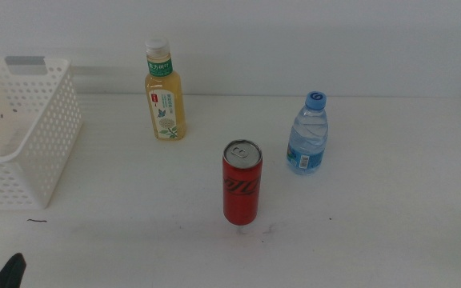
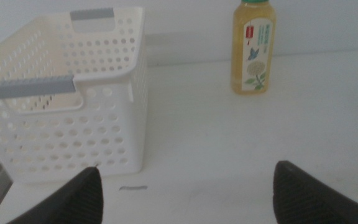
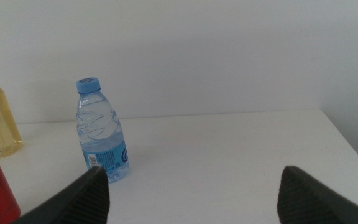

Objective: Use arms to grab the bottles and put them into the dustbin to the left of the table.

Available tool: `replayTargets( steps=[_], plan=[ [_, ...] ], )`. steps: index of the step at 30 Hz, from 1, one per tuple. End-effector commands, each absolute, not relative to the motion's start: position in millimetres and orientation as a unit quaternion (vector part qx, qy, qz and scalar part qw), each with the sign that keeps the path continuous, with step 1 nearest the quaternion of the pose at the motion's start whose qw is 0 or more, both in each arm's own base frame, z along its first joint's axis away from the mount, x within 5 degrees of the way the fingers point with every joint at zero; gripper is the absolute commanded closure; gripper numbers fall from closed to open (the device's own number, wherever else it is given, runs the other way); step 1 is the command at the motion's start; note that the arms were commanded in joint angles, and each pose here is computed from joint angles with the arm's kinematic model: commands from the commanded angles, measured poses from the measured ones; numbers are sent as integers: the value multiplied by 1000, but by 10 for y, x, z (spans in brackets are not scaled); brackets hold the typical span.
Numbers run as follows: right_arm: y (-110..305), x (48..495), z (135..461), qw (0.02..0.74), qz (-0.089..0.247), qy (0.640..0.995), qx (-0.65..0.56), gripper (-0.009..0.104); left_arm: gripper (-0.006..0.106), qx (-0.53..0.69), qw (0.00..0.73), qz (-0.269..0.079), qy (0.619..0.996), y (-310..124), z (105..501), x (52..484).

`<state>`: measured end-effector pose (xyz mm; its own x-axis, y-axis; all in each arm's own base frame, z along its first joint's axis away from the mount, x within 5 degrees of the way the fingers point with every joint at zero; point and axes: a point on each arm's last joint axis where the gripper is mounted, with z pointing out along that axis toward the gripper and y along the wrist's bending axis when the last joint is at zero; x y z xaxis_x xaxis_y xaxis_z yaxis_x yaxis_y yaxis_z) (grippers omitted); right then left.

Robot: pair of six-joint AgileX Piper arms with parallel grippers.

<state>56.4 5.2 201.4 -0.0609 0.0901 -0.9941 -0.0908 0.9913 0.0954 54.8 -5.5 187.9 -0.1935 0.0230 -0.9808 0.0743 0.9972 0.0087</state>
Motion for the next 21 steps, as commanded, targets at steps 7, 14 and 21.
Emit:
replayTargets(
  steps=[7, 14, 21],
  plan=[
    [48, 562, 2011, 688, 58, 723, -4, 6, 7, 81, 647, -100, 752, -246, 1990, 916],
    [48, 562, 2011, 688, 58, 723, -4, 6, 7, 168, 678, -165, 697, -724, 1932, 1225],
    [48, 562, 2011, 688, 58, 723, -4, 6, 7, 206, 648, -196, 706, -964, 1642, 1342]
  ],
)
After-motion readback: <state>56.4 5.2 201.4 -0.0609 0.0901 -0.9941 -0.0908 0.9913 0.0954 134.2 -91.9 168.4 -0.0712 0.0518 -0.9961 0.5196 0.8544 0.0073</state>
